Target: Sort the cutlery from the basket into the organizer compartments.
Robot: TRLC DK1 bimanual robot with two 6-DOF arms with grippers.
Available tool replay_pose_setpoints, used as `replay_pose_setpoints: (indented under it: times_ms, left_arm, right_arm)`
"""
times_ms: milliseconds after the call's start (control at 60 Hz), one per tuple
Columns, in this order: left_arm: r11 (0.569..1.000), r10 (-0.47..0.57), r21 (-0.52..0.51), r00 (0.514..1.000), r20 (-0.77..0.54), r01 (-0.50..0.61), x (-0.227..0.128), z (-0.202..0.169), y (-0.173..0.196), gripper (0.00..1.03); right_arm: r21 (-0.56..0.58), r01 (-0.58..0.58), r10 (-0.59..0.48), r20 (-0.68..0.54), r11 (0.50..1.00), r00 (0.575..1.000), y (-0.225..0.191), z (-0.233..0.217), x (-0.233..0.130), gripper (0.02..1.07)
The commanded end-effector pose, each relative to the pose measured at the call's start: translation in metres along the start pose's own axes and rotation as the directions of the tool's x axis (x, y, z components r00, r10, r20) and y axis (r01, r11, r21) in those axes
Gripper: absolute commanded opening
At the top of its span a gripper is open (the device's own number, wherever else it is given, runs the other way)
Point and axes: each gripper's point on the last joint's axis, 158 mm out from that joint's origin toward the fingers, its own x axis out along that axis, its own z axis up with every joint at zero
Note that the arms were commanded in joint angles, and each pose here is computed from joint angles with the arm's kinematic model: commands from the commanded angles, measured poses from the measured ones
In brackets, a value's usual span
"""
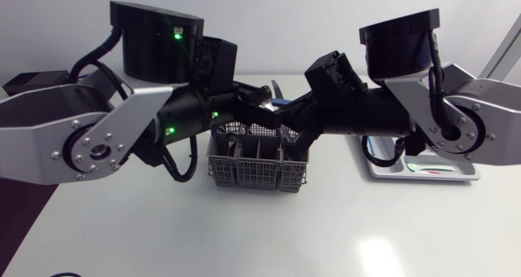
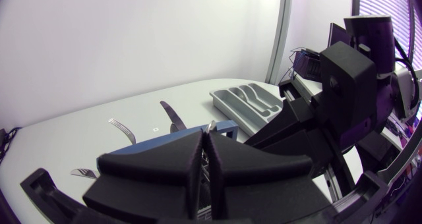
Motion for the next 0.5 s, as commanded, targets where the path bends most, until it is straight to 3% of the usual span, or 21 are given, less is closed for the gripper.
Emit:
replay_pose_setpoints:
  times_ms: [0, 100, 350, 483]
  left_arm:
    - [0.999, -0.02, -0.037, 0.998, 0.06, 0.023, -0.006, 0.025, -0.004, 0.04]
    - [0.999, -0.032, -0.037, 0.997, 0.067, 0.035, -0.007, 0.028, -0.006, 0.04]
    - [0.999, -0.029, -0.041, 0.994, 0.104, 0.033, -0.013, 0.045, -0.002, 0.36]
    - [0.999, -0.023, -0.04, 0.993, 0.112, 0.028, -0.015, 0.049, 0.001, 0.43]
  right_arm:
    - [0.005, -0.051, 0.051, -0.004, 0.999, 0.999, 0.012, 0.002, 0.004, 0.09]
    - [0.005, -0.056, 0.056, -0.008, 0.998, 0.998, 0.014, 0.002, 0.003, 0.09]
    - [0.007, -0.085, 0.085, -0.024, 0.996, 0.996, 0.022, -0.003, 0.004, 0.09]
    - [0.008, -0.089, 0.089, -0.031, 0.996, 0.996, 0.024, -0.006, 0.004, 0.09]
